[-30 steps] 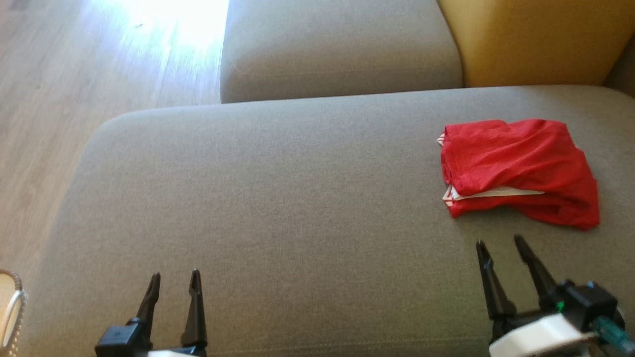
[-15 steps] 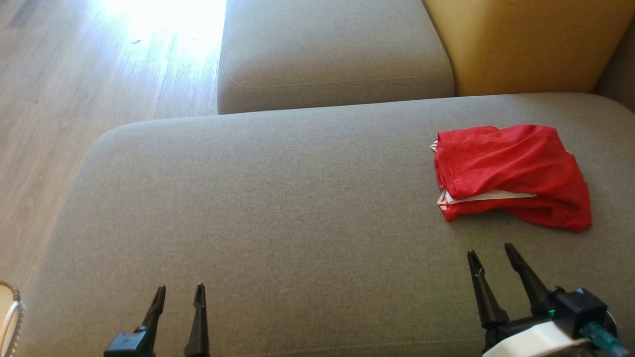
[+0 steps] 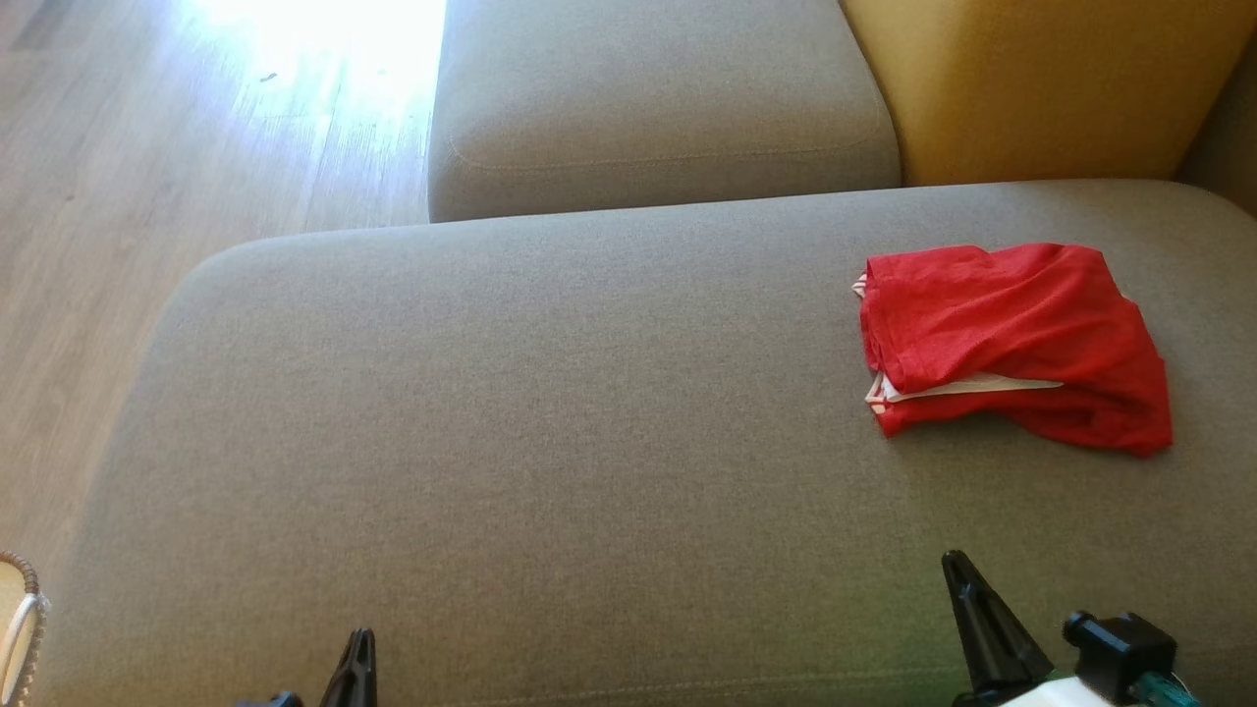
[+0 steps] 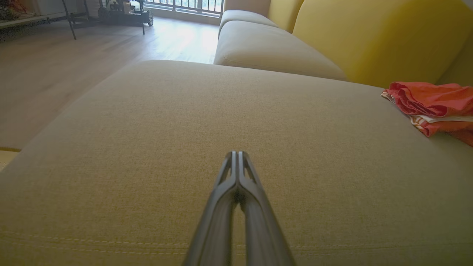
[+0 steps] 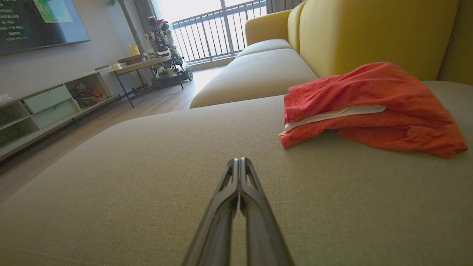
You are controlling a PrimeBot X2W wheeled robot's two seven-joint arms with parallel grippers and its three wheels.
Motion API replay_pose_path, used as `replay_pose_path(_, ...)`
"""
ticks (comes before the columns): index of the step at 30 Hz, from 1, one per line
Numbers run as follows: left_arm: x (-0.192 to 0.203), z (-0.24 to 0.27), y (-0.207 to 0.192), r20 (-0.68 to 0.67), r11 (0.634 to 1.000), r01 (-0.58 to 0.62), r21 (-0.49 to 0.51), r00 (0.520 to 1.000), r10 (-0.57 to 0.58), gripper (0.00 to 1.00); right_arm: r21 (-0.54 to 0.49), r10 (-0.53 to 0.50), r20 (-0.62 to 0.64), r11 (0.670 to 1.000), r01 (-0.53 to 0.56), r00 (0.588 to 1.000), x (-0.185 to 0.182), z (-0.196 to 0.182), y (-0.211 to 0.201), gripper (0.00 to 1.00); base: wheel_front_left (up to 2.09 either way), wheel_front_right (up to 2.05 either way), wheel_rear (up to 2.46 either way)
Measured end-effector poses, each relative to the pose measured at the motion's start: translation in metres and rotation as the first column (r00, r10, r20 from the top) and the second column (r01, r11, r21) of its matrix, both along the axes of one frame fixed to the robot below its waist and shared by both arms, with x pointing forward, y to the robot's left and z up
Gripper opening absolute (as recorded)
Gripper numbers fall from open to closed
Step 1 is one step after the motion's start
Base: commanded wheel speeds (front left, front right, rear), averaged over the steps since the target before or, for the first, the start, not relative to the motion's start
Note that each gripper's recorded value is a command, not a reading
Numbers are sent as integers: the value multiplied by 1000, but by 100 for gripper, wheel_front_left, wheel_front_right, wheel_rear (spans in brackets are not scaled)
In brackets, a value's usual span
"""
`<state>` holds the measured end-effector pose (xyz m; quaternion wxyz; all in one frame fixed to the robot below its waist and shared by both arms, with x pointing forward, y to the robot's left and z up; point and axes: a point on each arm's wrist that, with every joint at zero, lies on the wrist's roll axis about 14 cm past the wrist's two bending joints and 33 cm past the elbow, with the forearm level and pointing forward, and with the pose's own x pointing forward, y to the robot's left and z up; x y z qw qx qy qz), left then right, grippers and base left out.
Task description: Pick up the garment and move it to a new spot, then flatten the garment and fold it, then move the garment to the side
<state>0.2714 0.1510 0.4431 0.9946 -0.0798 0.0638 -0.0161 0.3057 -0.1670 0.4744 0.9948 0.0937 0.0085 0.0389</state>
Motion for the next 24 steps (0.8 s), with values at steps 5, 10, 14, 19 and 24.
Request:
replay_pose_path(5,1,-3,1,-23,998,-14,-58,1000,13,0,57,-15,-16,998,16,1000,0,-2,-3,0,0,0,0)
replay_pose_path(10,7,-2,3,-32,993,-32,-113,999,28,0,111,-29,-36,993,33,999,1,-5,-5,0,0,0,0)
replay_pose_path(14,10,-3,4,-42,986,-41,-159,999,35,0,155,-39,-46,987,45,998,4,-5,-7,0,0,0,0)
replay_pose_path(19,12,-4,6,-57,975,-58,-214,997,47,0,211,-52,-48,976,60,998,9,-3,-10,0,0,0,0)
replay_pose_path(24,16,-5,10,-75,960,-84,-266,995,66,0,264,-65,-64,961,79,996,11,-5,-13,0,0,0,0)
